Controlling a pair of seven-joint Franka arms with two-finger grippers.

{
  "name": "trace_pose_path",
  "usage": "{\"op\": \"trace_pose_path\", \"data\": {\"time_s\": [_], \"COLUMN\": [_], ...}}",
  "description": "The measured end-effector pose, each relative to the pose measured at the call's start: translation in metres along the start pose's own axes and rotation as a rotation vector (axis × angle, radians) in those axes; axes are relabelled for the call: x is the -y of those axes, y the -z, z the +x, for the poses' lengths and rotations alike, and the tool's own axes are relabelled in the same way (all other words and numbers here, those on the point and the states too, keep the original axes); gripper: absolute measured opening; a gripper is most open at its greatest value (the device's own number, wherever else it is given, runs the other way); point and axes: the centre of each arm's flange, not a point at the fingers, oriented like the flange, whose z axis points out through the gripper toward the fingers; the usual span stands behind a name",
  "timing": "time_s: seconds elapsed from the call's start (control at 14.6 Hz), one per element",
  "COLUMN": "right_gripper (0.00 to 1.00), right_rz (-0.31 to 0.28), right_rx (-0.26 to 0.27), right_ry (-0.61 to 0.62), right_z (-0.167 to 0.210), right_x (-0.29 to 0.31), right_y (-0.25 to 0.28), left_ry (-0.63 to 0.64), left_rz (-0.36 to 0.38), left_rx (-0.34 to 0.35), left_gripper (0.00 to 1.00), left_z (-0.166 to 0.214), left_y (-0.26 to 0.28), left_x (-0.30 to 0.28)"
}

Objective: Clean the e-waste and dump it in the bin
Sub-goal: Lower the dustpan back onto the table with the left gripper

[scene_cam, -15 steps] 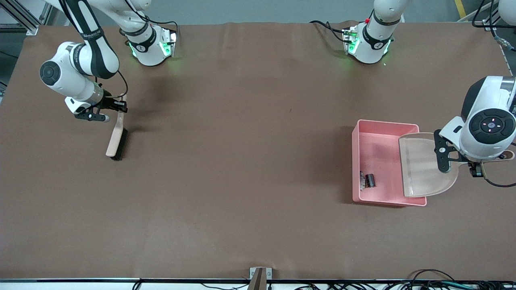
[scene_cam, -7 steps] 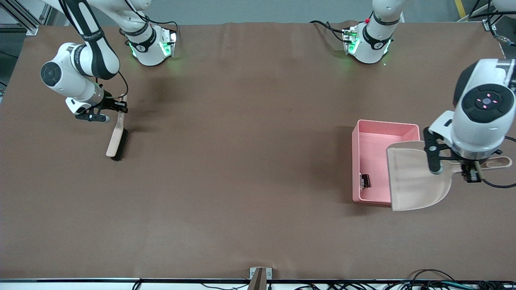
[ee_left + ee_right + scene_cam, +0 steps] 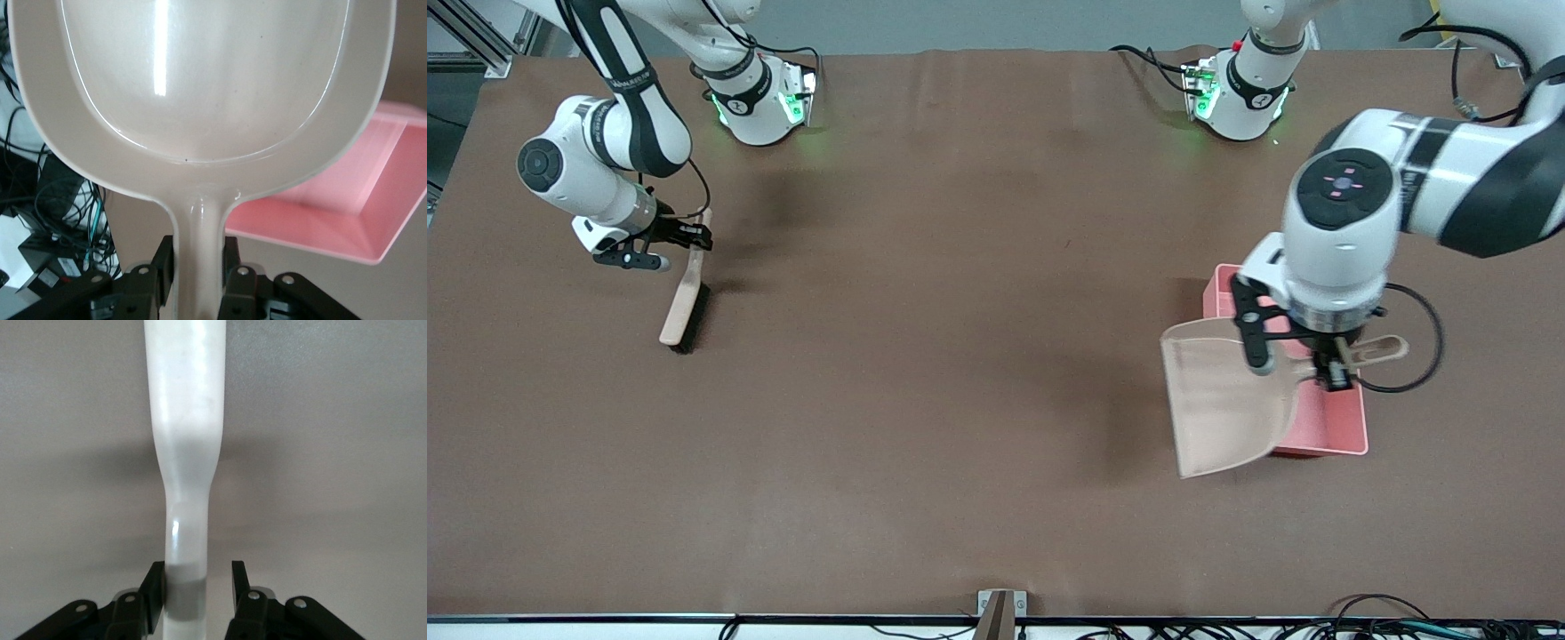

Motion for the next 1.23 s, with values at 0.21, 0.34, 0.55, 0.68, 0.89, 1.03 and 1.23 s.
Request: {"op": "trace_pose_path", "data": {"time_s": [0.21,0.34,0.55,0.68,0.89,1.03,1.23], "right_gripper": [0.51,0.52,0.61,0.75,0.97,1.0,1.0], "right_rz": [0.0,0.0,0.003,0.004,0.003,0.005,0.011], "right_rx": [-0.001,0.003,0.023,0.016,0.006,0.009,0.043], "right_ry": [-0.001,-0.001,0.0,-0.001,-0.001,0.0,0.003], "right_z": [0.001,0.002,0.011,0.017,0.026,0.034,0.05], "right_x": [0.0,0.0,0.0,0.0,0.0,0.0,0.0], "right_y": [0.0,0.002,0.014,0.021,0.032,0.045,0.081], "left_ry": [0.036,0.046,0.011,-0.011,-0.039,-0.058,-0.075], "left_rz": [-0.025,-0.038,-0.065,-0.108,-0.159,-0.18,-0.167], "left_rx": [-0.058,-0.105,-0.147,-0.169,-0.198,-0.204,-0.221], "left_gripper": [0.34,0.34,0.34,0.34,0.34,0.34,0.34], "left_z": [0.059,0.096,0.14,0.158,0.178,0.193,0.213], "left_y": [-0.005,-0.017,-0.046,-0.065,-0.09,-0.107,-0.13], "left_x": [-0.017,-0.027,-0.04,-0.048,-0.059,-0.068,-0.077]}}
